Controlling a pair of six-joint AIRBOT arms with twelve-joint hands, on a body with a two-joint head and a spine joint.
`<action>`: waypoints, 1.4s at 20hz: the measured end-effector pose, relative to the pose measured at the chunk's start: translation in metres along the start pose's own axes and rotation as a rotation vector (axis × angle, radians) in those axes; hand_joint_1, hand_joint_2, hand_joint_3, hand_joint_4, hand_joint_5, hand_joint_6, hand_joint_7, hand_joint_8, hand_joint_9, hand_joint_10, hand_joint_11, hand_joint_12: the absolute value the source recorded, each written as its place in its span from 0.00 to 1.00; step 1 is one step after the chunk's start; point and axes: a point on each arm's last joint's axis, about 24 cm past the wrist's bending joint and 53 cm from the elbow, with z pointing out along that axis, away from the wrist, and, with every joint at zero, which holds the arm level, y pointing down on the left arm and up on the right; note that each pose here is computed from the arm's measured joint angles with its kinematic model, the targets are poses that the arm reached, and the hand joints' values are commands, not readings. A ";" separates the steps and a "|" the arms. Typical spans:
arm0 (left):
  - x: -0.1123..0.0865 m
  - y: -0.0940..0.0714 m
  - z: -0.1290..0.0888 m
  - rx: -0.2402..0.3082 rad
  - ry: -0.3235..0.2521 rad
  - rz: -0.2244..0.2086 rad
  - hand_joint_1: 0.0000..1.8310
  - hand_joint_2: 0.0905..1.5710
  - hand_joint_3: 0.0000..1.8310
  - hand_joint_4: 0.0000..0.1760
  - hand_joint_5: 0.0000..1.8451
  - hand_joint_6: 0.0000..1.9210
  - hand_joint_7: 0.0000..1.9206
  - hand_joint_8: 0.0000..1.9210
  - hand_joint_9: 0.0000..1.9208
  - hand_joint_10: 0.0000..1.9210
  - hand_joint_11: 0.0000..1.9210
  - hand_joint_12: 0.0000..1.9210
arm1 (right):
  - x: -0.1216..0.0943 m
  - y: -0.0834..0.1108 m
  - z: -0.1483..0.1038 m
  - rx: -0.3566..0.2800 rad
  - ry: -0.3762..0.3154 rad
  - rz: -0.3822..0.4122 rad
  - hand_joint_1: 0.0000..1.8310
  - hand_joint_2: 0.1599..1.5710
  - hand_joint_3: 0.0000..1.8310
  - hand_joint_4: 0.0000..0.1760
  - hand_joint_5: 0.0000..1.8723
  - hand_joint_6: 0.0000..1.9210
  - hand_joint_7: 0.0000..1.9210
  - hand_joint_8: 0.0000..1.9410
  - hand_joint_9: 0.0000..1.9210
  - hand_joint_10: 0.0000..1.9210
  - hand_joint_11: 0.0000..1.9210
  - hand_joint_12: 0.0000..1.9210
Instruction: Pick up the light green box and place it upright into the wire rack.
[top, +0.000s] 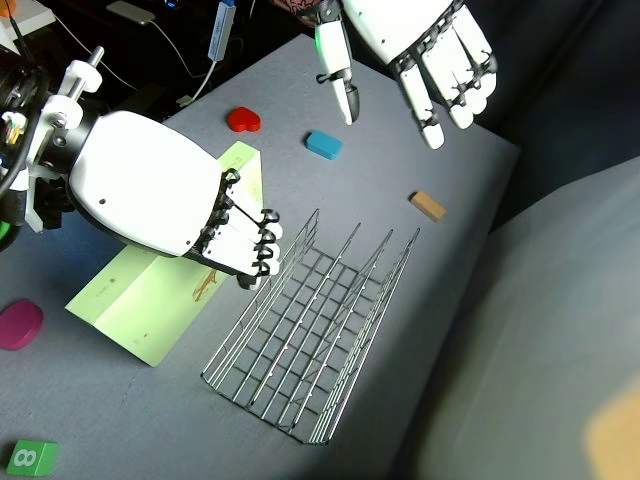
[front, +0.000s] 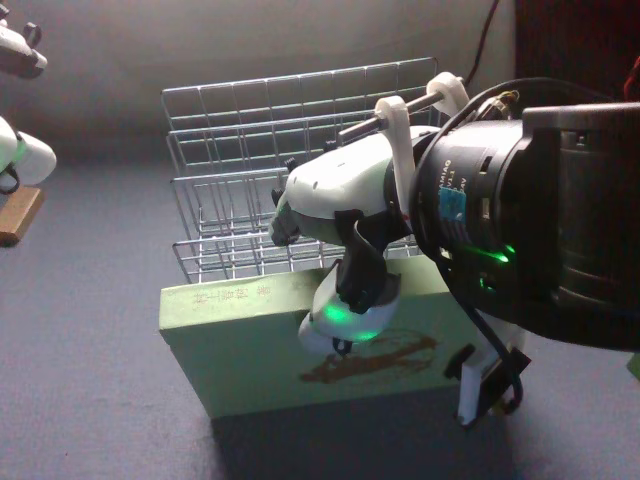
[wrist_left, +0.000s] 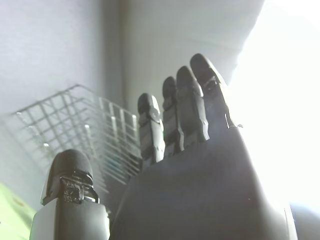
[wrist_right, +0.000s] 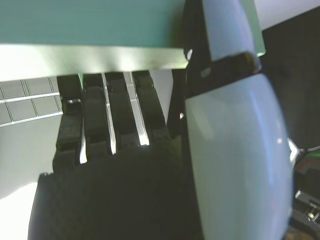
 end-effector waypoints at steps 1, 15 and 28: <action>0.001 0.000 0.000 0.000 0.005 -0.007 0.09 0.75 0.00 0.64 0.15 0.00 0.10 0.00 0.09 0.00 0.00 0.30 | 0.000 0.000 0.000 0.000 0.000 0.000 0.54 0.65 0.00 0.00 0.31 0.01 0.32 0.00 0.32 0.02 0.16 0.60; 0.004 -0.001 0.000 0.002 0.015 -0.012 0.08 0.75 0.00 0.65 0.15 0.00 0.12 0.00 0.10 0.00 0.00 0.28 | -0.013 0.010 -0.020 -0.030 -0.021 -0.002 0.67 0.71 0.00 0.00 0.44 0.56 0.51 0.60 0.49 0.51 0.43 0.69; 0.008 -0.007 -0.003 0.016 0.030 -0.021 0.09 0.75 0.00 0.66 0.15 0.00 0.12 0.00 0.10 0.00 0.00 0.30 | -0.142 0.049 -0.081 -0.164 -0.348 -0.134 0.66 0.72 0.00 0.00 0.44 0.57 0.49 0.62 0.46 0.52 0.42 0.69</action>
